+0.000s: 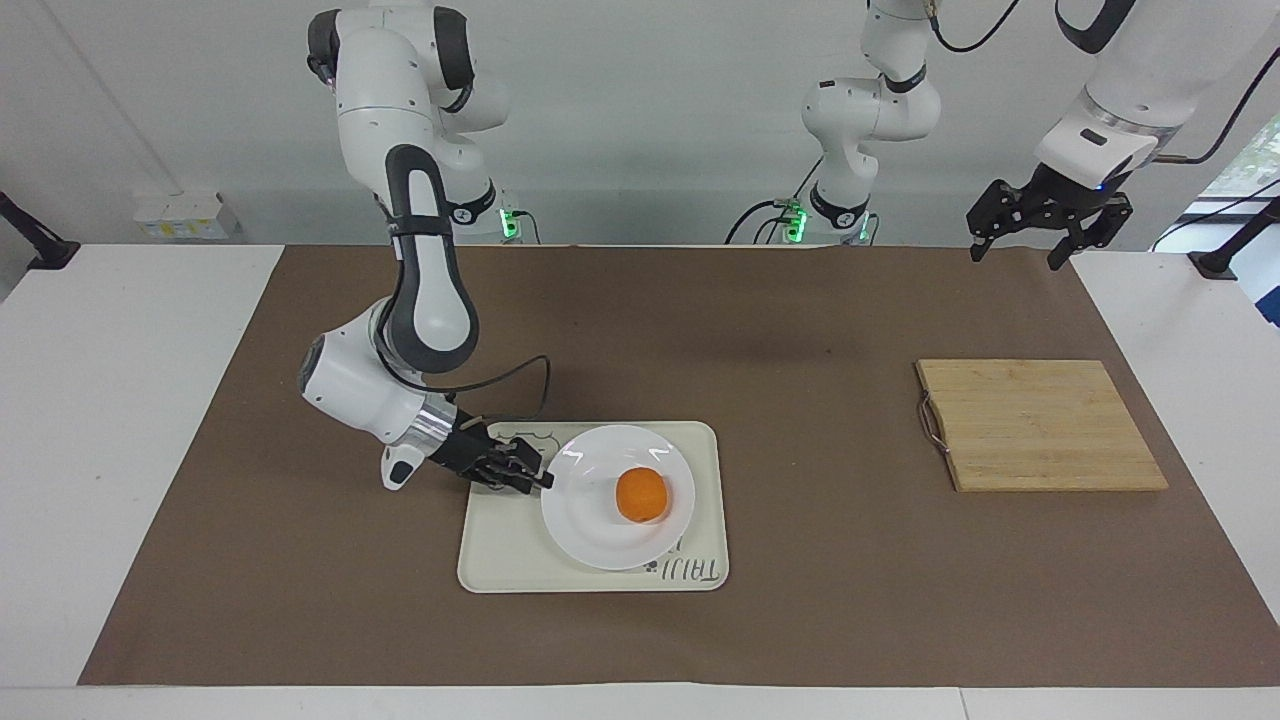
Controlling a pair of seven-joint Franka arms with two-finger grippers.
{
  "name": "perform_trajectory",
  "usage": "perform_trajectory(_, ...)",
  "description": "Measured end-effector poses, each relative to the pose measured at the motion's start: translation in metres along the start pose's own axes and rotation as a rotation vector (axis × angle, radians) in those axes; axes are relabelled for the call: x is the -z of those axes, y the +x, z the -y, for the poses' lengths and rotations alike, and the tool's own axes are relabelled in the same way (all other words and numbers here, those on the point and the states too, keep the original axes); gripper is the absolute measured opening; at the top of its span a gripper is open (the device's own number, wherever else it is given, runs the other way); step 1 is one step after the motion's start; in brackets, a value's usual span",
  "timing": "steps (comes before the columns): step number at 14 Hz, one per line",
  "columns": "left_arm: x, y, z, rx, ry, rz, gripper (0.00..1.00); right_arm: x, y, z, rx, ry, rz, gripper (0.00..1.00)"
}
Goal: Place orange and plate with both arms
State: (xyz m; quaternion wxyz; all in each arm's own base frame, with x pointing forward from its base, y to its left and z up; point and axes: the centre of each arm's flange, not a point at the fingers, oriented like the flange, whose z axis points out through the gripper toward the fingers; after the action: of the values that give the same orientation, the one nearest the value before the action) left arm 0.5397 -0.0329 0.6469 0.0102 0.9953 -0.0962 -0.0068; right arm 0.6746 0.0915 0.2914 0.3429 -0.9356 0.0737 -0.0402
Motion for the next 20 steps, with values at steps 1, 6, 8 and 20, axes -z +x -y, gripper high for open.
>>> perform_trajectory(1,0.0,0.0,0.0,0.0,0.0,0.0,1.0,0.005,0.002,-0.002,0.023,-0.03,0.001,0.77)
perform_trajectory(6,0.0,0.0,0.0,0.0,0.0,0.0,1.0,0.048,0.011,0.001,0.106,-0.214,-0.014,1.0)
perform_trajectory(8,0.0,0.0,0.0,0.0,0.0,0.0,1.0,0.076,0.013,0.015,0.128,-0.329,-0.034,1.0)
perform_trajectory(20,0.0,0.0,0.0,0.0,0.0,0.0,1.0,0.25,-0.046,0.048,0.095,-0.627,0.094,1.0)
